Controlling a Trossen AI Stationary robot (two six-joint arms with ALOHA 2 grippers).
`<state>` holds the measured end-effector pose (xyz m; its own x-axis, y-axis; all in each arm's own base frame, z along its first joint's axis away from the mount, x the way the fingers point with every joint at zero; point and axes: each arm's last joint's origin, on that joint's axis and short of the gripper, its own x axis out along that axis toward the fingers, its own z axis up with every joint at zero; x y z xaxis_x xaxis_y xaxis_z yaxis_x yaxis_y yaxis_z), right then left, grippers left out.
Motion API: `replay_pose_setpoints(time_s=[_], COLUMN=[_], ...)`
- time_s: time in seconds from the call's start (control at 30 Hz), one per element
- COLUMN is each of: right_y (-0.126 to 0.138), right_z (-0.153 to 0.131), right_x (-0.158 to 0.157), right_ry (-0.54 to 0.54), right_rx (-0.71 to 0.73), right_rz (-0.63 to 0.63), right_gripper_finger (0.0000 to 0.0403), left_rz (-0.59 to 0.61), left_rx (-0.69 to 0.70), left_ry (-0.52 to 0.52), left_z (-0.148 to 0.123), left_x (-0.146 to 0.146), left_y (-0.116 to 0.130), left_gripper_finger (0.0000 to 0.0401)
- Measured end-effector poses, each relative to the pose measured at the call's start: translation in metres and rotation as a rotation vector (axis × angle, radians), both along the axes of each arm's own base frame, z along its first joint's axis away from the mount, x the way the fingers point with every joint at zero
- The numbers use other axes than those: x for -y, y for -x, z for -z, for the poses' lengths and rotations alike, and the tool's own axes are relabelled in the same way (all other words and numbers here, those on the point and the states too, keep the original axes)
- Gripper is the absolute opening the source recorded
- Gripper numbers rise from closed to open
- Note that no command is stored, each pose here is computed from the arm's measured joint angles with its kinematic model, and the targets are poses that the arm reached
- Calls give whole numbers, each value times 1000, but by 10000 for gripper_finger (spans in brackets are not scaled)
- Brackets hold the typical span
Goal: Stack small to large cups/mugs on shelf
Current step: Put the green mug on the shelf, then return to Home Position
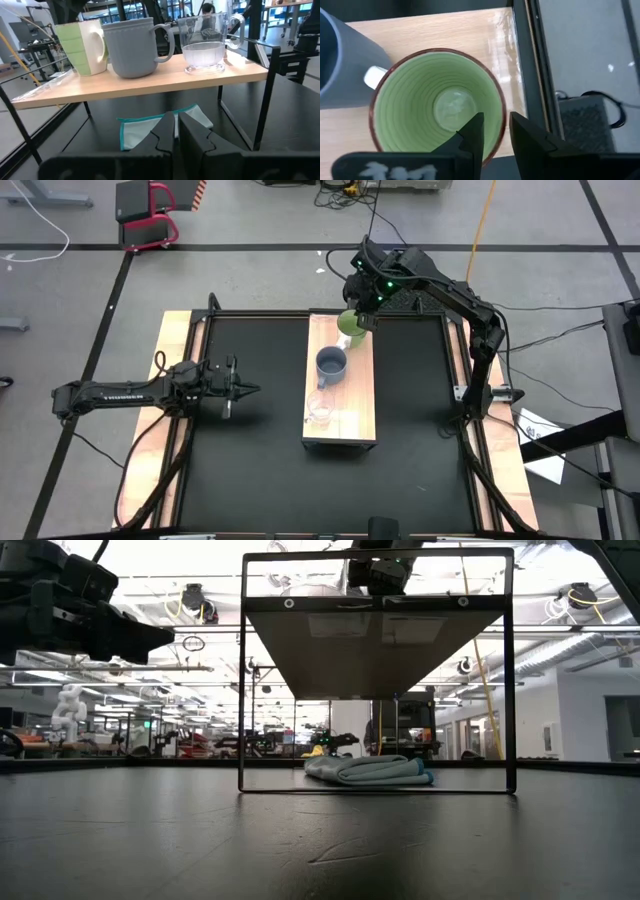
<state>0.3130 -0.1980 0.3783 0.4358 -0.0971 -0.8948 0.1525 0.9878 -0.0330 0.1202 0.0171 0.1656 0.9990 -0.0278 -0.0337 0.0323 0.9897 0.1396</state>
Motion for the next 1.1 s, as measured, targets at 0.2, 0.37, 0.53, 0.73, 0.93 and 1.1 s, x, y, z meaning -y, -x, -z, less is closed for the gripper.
replay_pose_setpoints(time_s=[0.2, 0.37, 0.53, 0.73, 0.93, 1.1], right_y=[-3, -3, 4, 24, 40, 44], right_z=[-2, -6, -26, -59, -80, -78], right_x=[3, 3, -5, -23, -66, -110], right_ry=[75, 99, 155, 170, 32, 22], right_rx=[17, 50, 128, 261, 358, 363], right_rz=[-28, -53, -64, 10, -102, -259], right_gripper_finger=[84, 84, 84, 84, 62, 7], left_rz=[42, 42, 42, 41, 40, 18], left_rx=[1, 6, 20, 32, 32, 47], left_ry=[1, 0, -3, -6, -6, -8], left_z=[0, -1, -2, -3, -3, -5], left_x=[1, 1, 1, 1, 1, 1], left_y=[0, 0, 0, 0, 0, 0], left_gripper_finger=[26, 26, 26, 26, 26, 26])
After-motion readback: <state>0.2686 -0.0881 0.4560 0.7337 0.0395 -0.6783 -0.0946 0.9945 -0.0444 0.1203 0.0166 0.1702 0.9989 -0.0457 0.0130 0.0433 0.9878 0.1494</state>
